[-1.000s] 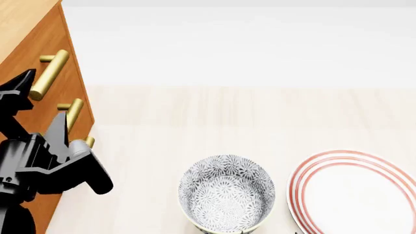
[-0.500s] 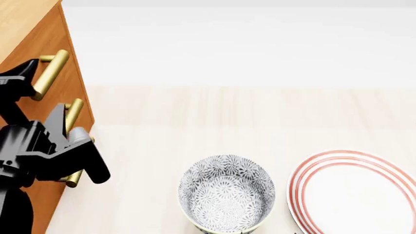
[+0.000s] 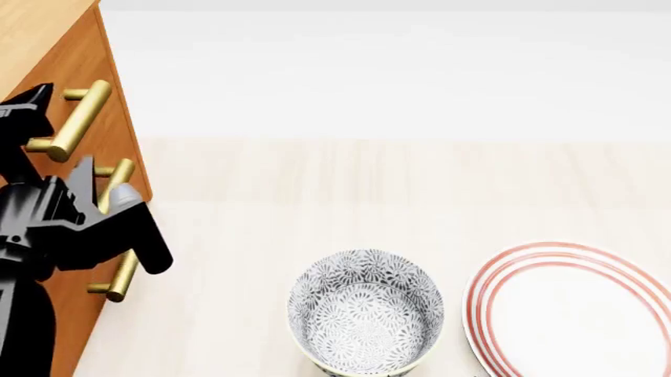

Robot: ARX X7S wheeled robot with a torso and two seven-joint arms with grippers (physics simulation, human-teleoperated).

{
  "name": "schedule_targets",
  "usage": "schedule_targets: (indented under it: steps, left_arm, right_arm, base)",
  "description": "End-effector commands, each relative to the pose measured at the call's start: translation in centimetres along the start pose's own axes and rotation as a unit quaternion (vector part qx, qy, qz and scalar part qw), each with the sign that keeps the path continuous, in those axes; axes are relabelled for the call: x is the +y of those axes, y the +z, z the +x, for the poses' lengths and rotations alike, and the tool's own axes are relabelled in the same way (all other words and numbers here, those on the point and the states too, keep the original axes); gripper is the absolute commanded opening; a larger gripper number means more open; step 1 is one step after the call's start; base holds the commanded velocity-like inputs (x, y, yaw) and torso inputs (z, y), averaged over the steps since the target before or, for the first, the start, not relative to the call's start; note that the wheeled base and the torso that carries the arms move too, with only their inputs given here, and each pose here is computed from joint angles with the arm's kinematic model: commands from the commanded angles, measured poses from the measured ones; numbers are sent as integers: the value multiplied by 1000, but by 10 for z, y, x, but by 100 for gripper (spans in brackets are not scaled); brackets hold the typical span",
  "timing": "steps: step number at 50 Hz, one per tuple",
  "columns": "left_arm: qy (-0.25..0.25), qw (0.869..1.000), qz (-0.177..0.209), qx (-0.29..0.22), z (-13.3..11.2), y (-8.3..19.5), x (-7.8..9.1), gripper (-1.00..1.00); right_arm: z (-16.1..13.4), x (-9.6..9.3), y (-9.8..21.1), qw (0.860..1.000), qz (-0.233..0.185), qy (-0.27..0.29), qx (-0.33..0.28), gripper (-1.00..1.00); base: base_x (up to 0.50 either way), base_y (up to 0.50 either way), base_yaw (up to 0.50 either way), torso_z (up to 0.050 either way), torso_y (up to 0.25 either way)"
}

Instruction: Open the top drawer of the cabinet.

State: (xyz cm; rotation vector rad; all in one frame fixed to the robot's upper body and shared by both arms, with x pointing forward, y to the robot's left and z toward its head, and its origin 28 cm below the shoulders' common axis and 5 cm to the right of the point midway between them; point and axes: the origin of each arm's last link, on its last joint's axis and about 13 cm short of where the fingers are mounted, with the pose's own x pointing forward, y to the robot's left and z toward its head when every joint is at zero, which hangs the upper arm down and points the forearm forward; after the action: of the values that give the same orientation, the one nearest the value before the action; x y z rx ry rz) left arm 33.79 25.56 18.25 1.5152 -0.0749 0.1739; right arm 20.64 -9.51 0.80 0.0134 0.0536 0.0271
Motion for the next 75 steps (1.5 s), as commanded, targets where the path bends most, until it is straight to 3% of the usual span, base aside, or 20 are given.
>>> schedule_targets:
  steps: [1, 46, 47, 66, 75]
  left_arm:
    - [5, 1000, -14, 13, 11, 7, 7, 100]
    - [-28, 998, -25, 45, 15, -2, -24, 100]
    - [-30, 998, -21, 43, 16, -2, -26, -100]
    - [-30, 999, -17, 36, 16, -1, -29, -100]
    - [-31, 999, -26, 17, 17, 12, -26, -100]
  right_arm:
    - [1, 1, 0, 1000, 2, 3, -4, 100]
    - [1, 1, -1, 1000, 3, 5, 2, 100]
    - [1, 1, -1, 1000, 3, 5, 1, 100]
    - [1, 1, 0, 1000, 4, 3, 2, 100]
    - [2, 0, 0, 1000, 3, 2, 0, 100]
  base:
    - [0, 0, 0, 0, 0]
    - [0, 0, 0, 0, 0]
    - [0, 0, 0, 0, 0]
    - [1, 0, 0, 0, 0]
    - [3, 0, -2, 0, 0]
